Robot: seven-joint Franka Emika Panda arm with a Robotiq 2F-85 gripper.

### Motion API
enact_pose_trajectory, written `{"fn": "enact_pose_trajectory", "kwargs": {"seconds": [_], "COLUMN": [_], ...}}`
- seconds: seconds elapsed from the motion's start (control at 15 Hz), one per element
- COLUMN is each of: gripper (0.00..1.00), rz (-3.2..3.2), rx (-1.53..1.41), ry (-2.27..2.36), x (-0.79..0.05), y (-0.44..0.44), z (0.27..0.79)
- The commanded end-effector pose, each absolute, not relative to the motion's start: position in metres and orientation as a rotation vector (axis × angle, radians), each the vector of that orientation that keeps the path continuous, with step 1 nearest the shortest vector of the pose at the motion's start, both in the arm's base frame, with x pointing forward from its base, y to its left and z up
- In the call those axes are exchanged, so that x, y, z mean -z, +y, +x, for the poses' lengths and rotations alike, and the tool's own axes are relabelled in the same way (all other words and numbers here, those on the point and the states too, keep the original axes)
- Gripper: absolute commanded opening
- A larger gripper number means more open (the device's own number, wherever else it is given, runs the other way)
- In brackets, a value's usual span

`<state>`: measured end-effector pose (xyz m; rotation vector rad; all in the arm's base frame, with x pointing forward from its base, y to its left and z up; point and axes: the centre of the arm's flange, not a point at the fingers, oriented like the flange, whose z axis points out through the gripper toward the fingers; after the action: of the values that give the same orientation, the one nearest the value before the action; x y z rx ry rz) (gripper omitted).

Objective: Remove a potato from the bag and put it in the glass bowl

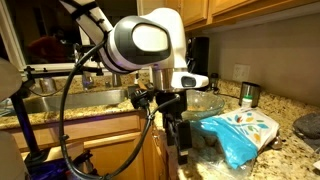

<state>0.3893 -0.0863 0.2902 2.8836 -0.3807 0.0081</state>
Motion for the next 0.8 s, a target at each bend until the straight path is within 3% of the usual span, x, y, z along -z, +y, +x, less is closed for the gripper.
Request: {"fn": "enact_pose_trajectory", "kwargs": {"seconds": [0.0,0.73], "gripper": [1.0,1.0], "rz": [2.866,2.905], "rx": [-0.047,-0.123], "ry": [-0.422,-0.448], "x": [-0.281,-0.272], "y": [-0.092,-0.094], "z": [0.401,0.416]}}
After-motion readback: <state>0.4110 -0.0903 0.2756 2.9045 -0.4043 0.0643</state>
